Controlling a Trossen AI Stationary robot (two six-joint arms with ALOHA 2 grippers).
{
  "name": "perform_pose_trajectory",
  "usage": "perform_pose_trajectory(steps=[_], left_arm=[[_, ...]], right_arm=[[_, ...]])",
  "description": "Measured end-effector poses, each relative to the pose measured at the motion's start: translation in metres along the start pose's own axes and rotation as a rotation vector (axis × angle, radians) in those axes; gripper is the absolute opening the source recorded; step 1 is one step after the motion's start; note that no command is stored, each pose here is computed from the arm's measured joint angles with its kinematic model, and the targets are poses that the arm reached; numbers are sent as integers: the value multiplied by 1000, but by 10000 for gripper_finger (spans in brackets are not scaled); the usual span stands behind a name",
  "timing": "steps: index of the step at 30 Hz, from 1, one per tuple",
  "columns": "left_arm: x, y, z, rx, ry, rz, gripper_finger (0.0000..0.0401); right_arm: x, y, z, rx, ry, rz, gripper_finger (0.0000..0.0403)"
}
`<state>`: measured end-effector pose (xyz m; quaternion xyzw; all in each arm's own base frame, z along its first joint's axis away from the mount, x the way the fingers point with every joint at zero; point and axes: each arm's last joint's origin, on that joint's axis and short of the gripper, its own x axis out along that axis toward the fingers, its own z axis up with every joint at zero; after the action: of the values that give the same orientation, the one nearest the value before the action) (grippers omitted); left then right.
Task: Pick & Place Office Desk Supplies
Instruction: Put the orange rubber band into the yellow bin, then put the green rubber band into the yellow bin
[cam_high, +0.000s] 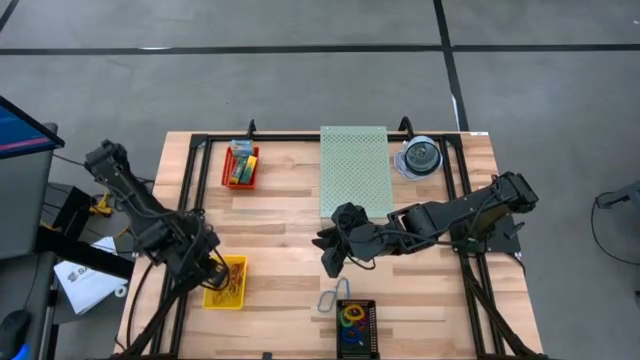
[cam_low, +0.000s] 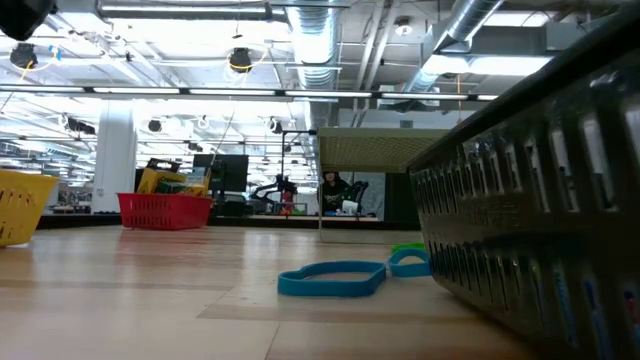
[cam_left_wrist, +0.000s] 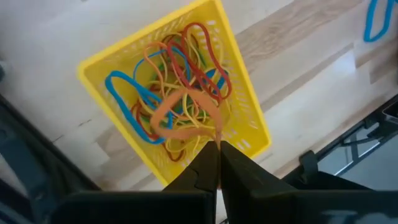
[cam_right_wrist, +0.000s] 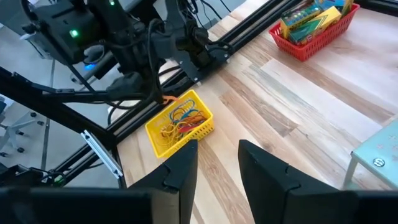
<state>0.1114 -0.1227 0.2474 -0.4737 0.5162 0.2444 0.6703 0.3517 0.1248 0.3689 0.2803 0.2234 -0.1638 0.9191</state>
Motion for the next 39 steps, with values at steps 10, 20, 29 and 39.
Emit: perform_pose_trajectory(steps=[10, 20, 29, 39], left_arm=[[38, 2, -6, -8, 21, -34, 0], [40, 1, -7, -15, 32, -62, 21], [34, 4, -5, -18, 36, -74, 119], [18, 2, 4, -59, -128, -259, 188]], right_arm=[[0, 0, 1, 2, -18, -13, 114], [0, 0, 1, 8, -18, -13, 114], [0, -1, 0, 9, -14, -18, 114], [17, -43, -39, 111, 229, -425, 114]])
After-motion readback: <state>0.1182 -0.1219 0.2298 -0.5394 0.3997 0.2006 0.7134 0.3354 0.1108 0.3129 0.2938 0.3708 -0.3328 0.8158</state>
